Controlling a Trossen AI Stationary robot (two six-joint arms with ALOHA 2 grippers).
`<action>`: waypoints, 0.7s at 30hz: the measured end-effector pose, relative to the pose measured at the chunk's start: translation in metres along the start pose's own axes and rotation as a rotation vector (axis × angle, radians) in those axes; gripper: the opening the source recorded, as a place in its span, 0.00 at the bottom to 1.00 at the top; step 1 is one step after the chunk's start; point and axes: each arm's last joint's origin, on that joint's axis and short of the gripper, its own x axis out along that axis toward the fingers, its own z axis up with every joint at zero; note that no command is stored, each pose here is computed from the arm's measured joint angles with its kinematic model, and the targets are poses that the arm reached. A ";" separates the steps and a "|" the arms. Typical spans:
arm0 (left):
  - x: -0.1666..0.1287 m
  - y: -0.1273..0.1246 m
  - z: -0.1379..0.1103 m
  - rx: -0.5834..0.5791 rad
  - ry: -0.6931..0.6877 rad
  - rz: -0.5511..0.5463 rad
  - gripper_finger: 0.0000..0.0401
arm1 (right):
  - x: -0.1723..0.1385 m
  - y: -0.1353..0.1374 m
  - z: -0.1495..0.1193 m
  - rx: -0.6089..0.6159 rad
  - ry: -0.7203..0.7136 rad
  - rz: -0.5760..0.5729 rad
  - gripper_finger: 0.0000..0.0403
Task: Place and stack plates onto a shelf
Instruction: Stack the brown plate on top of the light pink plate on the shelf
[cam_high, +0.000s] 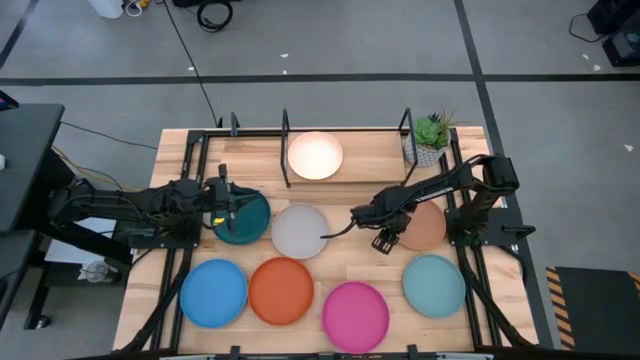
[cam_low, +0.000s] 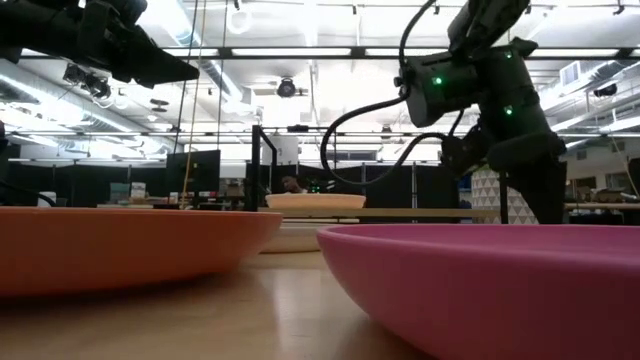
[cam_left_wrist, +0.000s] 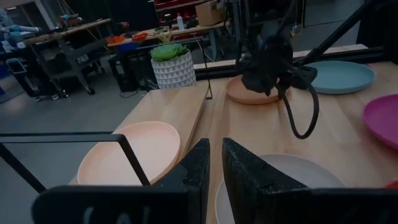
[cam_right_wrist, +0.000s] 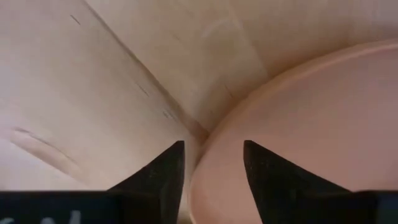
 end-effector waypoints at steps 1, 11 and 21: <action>0.000 0.000 0.000 0.000 0.000 0.000 0.13 | 0.002 -0.001 0.000 -0.003 -0.001 0.005 0.39; 0.000 0.000 0.000 -0.001 0.000 0.000 0.13 | 0.002 0.005 0.009 -0.097 -0.052 0.139 0.11; 0.000 0.000 0.000 -0.004 0.001 0.000 0.13 | -0.036 0.028 0.019 -0.293 -0.161 0.210 0.06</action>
